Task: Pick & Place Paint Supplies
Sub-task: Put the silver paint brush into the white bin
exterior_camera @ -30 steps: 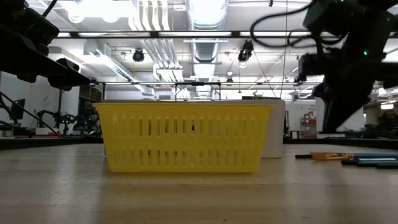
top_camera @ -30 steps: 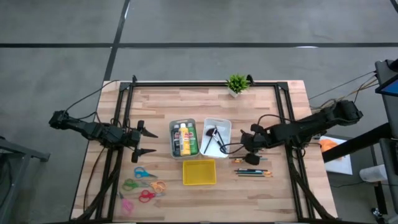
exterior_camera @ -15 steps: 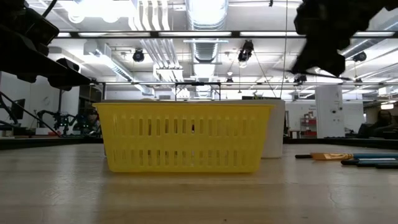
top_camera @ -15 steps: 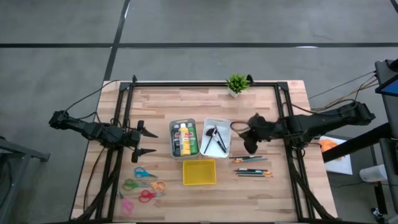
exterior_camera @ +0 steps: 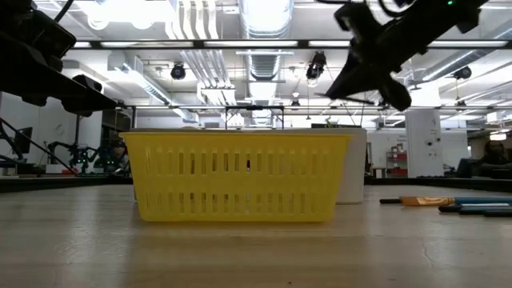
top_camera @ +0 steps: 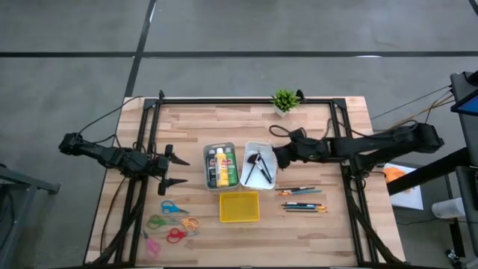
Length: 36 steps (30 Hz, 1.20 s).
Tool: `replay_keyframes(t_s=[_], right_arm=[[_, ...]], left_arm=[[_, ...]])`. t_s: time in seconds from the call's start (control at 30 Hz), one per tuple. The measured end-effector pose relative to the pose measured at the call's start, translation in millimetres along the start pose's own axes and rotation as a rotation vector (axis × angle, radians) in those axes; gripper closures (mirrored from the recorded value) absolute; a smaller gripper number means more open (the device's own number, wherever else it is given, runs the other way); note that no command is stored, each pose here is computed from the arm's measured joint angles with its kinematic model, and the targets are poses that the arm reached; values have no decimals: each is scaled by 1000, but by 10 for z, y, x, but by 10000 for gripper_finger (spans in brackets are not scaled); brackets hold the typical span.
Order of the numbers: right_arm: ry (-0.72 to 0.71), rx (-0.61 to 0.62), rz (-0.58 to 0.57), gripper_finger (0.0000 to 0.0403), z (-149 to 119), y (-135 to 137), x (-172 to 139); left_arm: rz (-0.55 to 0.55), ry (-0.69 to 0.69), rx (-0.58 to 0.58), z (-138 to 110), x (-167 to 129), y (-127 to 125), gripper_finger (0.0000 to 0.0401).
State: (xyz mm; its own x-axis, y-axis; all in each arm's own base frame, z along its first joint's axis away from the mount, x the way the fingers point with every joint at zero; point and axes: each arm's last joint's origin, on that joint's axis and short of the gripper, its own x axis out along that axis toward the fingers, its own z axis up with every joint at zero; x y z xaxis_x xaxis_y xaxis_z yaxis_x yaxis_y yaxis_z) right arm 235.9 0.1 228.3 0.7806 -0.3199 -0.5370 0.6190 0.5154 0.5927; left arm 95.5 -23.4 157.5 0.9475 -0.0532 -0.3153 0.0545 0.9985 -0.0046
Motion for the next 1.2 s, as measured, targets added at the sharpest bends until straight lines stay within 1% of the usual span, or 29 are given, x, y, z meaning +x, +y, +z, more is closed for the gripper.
replay_keyframes(t_s=[0.23,0.53,0.77,0.97,1.1,1.2], right_arm=[[40,-8,-67,384,-54,91,315],[171,11,-92,384,-42,159,716],[244,6,-160,384,-35,198,1012],[355,-63,-270,384,-40,211,1196],[396,-99,-318,384,-47,237,1291],[407,-104,-332,384,-38,260,1338]], left_arm=[[0,0,0,1,0,0,95],[0,0,0,0,0,0,95],[0,0,0,0,0,0,95],[0,0,0,-1,0,0,95],[0,0,0,-1,0,0,95],[0,0,0,0,0,0,95]])
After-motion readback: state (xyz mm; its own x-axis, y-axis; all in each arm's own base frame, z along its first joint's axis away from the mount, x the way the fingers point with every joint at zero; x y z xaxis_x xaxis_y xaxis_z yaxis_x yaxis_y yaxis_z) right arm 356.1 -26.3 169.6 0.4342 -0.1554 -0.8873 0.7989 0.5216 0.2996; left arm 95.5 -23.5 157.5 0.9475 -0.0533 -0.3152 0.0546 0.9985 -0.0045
